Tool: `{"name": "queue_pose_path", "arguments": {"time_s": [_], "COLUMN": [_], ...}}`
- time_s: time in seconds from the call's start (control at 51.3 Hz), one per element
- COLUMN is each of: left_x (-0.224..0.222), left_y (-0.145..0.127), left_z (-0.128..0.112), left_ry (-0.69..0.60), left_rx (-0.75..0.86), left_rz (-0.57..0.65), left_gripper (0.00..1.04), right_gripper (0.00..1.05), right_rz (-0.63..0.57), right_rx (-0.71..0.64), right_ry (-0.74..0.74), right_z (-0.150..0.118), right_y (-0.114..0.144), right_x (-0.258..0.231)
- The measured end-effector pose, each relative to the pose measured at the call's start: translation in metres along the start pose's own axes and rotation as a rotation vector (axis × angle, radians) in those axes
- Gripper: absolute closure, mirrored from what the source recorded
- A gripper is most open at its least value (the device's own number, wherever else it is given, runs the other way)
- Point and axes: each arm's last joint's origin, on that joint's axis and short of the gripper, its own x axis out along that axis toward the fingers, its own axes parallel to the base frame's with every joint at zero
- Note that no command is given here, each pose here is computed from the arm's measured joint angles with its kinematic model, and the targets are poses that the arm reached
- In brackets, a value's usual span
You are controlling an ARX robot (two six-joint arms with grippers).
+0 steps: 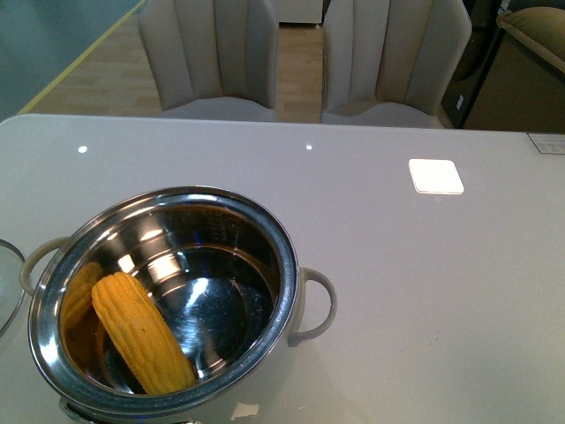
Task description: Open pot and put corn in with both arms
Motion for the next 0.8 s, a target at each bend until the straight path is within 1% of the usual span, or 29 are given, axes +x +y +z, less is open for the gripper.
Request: {"name": "queue_pose_path", "arguments": {"time_s": [0.078,0.097,0.175,0.253,0.273,0.312,0.331,0.429,0.487,0.565,0.623,0.799], "left_x": [0.0000,0.0000,0.0000,0.0000,0.0000,0.0000,0.0000,0.0000,0.0000,0.0000,0.0000,0.0000], "left_y": [0.0000,0.0000,0.0000,0.0000,0.0000,0.0000,0.0000,0.0000,0.0000,0.0000,0.0000,0.0000], "left_z": [0.0000,0.0000,0.0000,0.0000,0.0000,0.0000,0.0000,0.0000,0.0000,0.0000,0.0000,0.0000], "left_ry": [0.000,0.000,0.000,0.000,0.000,0.000,0.000,0.000,0.000,0.000,0.000,0.000], "left_rx": [0.000,0.000,0.000,0.000,0.000,0.000,0.000,0.000,0.000,0.000,0.000,0.000], "left_rz": [0.000,0.000,0.000,0.000,0.000,0.000,0.000,0.000,0.000,0.000,0.000,0.000], "left_gripper": [0.07,0.07,0.07,0.07,0.07,0.07,0.07,0.07,0.07,0.07,0.07,0.07], "right_gripper": [1.02,1.00,0.80,0.68,0.66,0.59,0.57,0.35,0.25,0.07,0.09,0.09], "right_rz": [0.000,0.000,0.000,0.000,0.000,0.000,0.000,0.000,0.000,0.000,0.000,0.000], "right_rx": [-0.001,-0.002,-0.002,-0.002,-0.002,-0.002,-0.002,-0.002,-0.002,-0.002,-0.002,-0.002], "right_ry": [0.000,0.000,0.000,0.000,0.000,0.000,0.000,0.000,0.000,0.000,0.000,0.000], "right_z": [0.0000,0.0000,0.0000,0.0000,0.0000,0.0000,0.0000,0.0000,0.0000,0.0000,0.0000,0.0000], "right_y": [0.0000,0.0000,0.0000,0.0000,0.0000,0.0000,0.0000,0.0000,0.0000,0.0000,0.0000,0.0000], "right_x": [0.0000,0.0000,0.0000,0.0000,0.0000,0.0000,0.0000,0.0000,0.0000,0.0000,0.0000,0.0000]}}
